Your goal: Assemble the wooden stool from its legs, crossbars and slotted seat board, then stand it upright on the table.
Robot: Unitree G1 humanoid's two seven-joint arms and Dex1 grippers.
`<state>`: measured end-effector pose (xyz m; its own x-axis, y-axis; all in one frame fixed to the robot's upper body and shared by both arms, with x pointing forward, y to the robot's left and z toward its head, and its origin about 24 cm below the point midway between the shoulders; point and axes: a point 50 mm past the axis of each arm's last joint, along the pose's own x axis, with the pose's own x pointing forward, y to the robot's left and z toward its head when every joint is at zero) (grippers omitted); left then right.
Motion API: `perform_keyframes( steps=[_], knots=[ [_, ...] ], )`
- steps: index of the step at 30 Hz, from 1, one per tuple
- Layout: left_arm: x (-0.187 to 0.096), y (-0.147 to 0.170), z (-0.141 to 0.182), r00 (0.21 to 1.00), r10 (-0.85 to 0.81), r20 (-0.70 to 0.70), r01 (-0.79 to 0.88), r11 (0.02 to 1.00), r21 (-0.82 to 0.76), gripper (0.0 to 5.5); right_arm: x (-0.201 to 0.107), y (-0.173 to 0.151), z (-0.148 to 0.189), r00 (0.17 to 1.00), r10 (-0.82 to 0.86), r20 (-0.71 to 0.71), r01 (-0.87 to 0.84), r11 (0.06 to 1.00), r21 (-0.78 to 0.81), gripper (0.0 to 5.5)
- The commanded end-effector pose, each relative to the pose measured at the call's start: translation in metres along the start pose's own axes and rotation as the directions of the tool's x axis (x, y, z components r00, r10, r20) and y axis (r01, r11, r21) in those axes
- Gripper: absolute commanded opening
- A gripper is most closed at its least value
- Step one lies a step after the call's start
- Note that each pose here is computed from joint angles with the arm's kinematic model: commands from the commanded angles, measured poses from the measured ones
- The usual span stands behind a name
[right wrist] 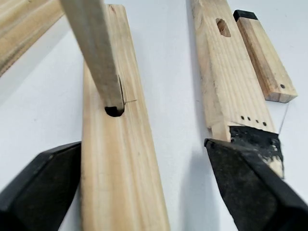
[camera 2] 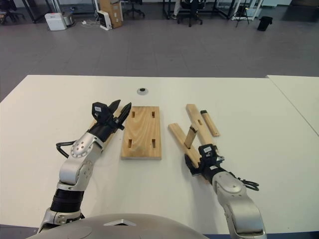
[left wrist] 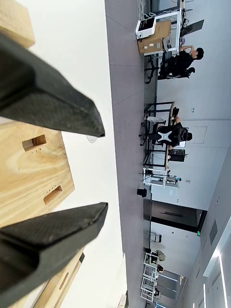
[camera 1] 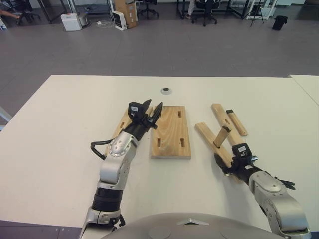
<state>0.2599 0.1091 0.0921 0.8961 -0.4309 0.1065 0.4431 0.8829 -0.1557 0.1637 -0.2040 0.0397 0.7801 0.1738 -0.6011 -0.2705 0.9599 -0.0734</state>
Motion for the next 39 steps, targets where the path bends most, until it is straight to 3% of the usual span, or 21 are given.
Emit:
perform_keyframes(
  steps=[1, 7, 11, 13, 16, 20, 25, 28, 34, 39],
  knots=[
    [-0.002, 0.002, 0.001, 1.000, 0.022, -0.002, -0.022, 1.000, 0.021, 2.49, -0.004, 0.000, -0.012, 0.991, 0.058, -0.120, -0.055, 0.998, 0.027, 3.80],
    [-0.001, 0.003, -0.001, 1.000, 0.012, -0.023, -0.012, 0.999, 0.034, 2.49, -0.006, 0.001, -0.010, 0.982, 0.098, -0.160, -0.095, 0.995, 0.031, 2.74],
    [-0.002, 0.017, 0.014, 0.999, -0.019, 0.048, 0.026, 0.990, -0.137, 2.49, -0.002, 0.007, -0.005, 0.982, 0.137, -0.129, -0.131, 0.990, 0.053, 2.15],
    [0.002, 0.030, 0.024, 0.997, -0.049, 0.067, 0.059, 0.986, -0.157, 2.49, -0.002, 0.010, 0.002, 0.976, 0.198, -0.092, -0.188, 0.976, 0.110, 2.09],
    [0.016, 0.049, 0.046, 0.985, -0.155, 0.072, 0.163, 0.979, -0.120, 2.49, 0.002, -0.003, 0.036, 0.943, 0.321, 0.091, -0.333, 0.922, 0.198, 2.09],
    [0.033, 0.046, 0.082, 0.916, -0.329, 0.229, 0.381, 0.893, -0.239, 2.49, -0.005, -0.025, 0.102, 0.819, 0.450, 0.356, -0.536, 0.821, 0.197, 2.09],
    [0.025, 0.027, 0.090, 0.743, -0.631, 0.225, 0.657, 0.623, -0.424, 2.49, -0.023, -0.015, 0.148, 0.616, 0.588, 0.524, -0.733, 0.672, 0.109, 2.09],
    [0.029, 0.020, 0.093, 0.686, -0.699, 0.202, 0.690, 0.539, -0.482, 2.49, -0.026, -0.001, 0.152, 0.558, 0.627, 0.544, -0.782, 0.617, 0.091, 2.09],
    [0.033, 0.021, 0.093, 0.689, -0.698, 0.195, 0.670, 0.510, -0.540, 3.47, -0.032, 0.025, 0.149, 0.432, 0.693, 0.577, -0.878, 0.470, 0.093, 2.09],
    [0.029, 0.022, 0.091, 0.675, -0.707, 0.211, 0.669, 0.466, -0.579, 4.29, -0.037, 0.035, 0.146, 0.375, 0.723, 0.581, -0.915, 0.390, 0.105, 2.09]
  ],
)
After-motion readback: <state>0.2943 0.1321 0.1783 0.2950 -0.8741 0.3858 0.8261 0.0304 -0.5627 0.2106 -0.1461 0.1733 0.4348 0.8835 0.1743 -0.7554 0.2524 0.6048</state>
